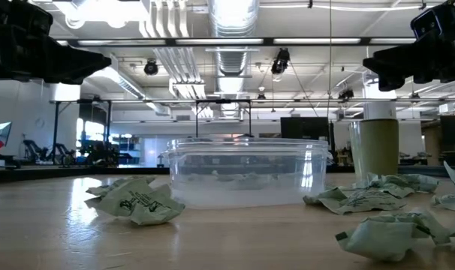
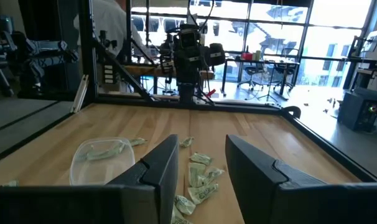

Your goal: Pick and place items into bin

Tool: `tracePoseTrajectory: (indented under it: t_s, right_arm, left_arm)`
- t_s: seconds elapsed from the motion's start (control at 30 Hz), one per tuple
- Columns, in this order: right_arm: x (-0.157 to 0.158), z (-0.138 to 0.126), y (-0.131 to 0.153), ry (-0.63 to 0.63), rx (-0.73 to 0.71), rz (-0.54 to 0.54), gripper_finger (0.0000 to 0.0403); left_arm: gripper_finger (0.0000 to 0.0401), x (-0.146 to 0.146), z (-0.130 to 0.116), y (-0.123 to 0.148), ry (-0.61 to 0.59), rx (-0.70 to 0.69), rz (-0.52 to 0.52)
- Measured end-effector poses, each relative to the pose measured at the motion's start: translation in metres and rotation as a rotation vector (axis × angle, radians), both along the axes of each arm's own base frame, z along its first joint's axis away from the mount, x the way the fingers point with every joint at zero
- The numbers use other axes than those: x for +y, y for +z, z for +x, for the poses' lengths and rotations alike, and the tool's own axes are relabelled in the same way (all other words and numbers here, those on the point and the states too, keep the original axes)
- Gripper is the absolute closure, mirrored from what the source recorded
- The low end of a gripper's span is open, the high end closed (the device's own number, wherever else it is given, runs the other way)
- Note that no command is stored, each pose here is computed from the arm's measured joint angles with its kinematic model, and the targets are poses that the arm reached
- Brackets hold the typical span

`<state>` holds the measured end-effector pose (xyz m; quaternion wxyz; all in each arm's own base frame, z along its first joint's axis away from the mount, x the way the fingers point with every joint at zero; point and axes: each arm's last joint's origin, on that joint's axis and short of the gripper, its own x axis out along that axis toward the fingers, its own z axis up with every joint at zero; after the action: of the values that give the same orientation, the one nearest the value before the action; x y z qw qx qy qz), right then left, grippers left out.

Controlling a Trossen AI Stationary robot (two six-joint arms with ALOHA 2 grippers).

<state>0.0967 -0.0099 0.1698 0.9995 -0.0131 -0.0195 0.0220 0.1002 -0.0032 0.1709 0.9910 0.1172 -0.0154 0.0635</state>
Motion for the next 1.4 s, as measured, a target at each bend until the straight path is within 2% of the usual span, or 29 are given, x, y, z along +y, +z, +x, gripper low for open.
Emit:
tracePoseTrajectory:
  t_s: [0.87, 1.13, 1.3, 1.4]
  right_arm:
    - [0.0, 0.0, 0.0001, 0.0, -0.002, -0.014, 0.028]
    - [0.0, 0.0, 0.0, 0.004, 0.004, 0.093, 0.028]
    - [0.0, 0.0, 0.0, 0.004, 0.004, 0.093, 0.028]
    - [0.0, 0.0, 0.0, 0.003, 0.002, 0.065, 0.028]
  left_arm:
    - [0.0255, 0.0, 0.0, 0.0002, 0.0, -0.001, 0.001]
    - [0.0255, 0.0, 0.0, 0.0001, 0.0, -0.001, 0.0]
    - [0.0255, 0.0, 0.0, 0.0009, -0.001, -0.01, -0.002]
    - [0.0255, -0.0003, -0.0004, 0.0054, -0.016, -0.065, -0.08]
